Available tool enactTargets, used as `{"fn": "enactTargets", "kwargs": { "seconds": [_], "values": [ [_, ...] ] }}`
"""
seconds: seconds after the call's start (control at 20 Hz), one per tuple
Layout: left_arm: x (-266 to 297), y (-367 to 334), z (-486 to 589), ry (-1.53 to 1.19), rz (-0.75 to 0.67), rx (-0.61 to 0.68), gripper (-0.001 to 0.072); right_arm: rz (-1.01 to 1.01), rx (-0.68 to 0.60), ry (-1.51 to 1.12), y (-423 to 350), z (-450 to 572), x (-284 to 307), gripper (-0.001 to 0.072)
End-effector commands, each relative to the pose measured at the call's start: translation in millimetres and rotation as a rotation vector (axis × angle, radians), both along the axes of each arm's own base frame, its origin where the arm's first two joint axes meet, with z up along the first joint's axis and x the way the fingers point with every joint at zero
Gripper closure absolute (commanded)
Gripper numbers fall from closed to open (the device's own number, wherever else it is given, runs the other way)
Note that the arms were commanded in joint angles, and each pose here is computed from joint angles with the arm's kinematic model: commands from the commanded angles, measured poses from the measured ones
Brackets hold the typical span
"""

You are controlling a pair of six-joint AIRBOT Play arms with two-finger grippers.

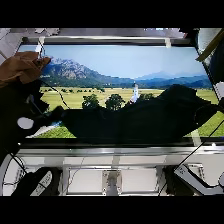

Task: Fold the clothes and pants, and hang the long-sleeved shirts on hangers.

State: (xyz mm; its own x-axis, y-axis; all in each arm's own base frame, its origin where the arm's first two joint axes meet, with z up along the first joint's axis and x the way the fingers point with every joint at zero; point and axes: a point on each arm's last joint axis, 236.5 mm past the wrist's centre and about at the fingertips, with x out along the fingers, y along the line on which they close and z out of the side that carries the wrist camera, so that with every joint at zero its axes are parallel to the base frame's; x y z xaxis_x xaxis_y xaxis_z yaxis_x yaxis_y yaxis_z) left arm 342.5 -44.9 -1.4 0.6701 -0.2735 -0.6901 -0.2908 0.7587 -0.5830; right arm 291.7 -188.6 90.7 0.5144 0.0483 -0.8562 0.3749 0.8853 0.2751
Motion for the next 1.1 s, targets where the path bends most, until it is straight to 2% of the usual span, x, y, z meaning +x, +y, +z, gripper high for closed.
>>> {"fn": "enactTargets", "kwargs": {
  "seconds": [0.0,0.2,0.35,0.45,0.5,0.6,0.75,1.05],
  "values": [
    [43,45,99,-0.232,0.078,0.080,0.0688,0.002,-0.064,-0.039,-11,25,6,0.0687],
    [58,94,196,-0.407,0.179,0.133,0.0689,0.003,-0.125,-0.275,-12,107,41,0.0688],
    [46,87,211,-0.363,0.116,0.138,0.0689,0.007,-0.221,-0.349,-16,159,43,0.0688],
    [25,77,192,-0.255,0.047,0.141,0.0689,-0.024,-0.254,-0.285,-24,154,29,0.0688],
    [5,76,173,-0.151,-0.001,0.187,0.0689,-0.033,-0.254,-0.249,-25,145,22,0.0689],
    [-61,96,125,0.161,-0.067,0.338,0.0689,-0.057,-0.275,-0.150,-29,116,1,0.0689],
    [-120,140,98,0.403,-0.023,0.521,0.0689,-0.091,-0.304,0.043,-39,58,-39,0.0688],
    [-134,135,17,0.577,-0.087,0.454,0.0689,-0.090,-0.220,0.377,-35,-60,-108,0.0688]
  ]
}}
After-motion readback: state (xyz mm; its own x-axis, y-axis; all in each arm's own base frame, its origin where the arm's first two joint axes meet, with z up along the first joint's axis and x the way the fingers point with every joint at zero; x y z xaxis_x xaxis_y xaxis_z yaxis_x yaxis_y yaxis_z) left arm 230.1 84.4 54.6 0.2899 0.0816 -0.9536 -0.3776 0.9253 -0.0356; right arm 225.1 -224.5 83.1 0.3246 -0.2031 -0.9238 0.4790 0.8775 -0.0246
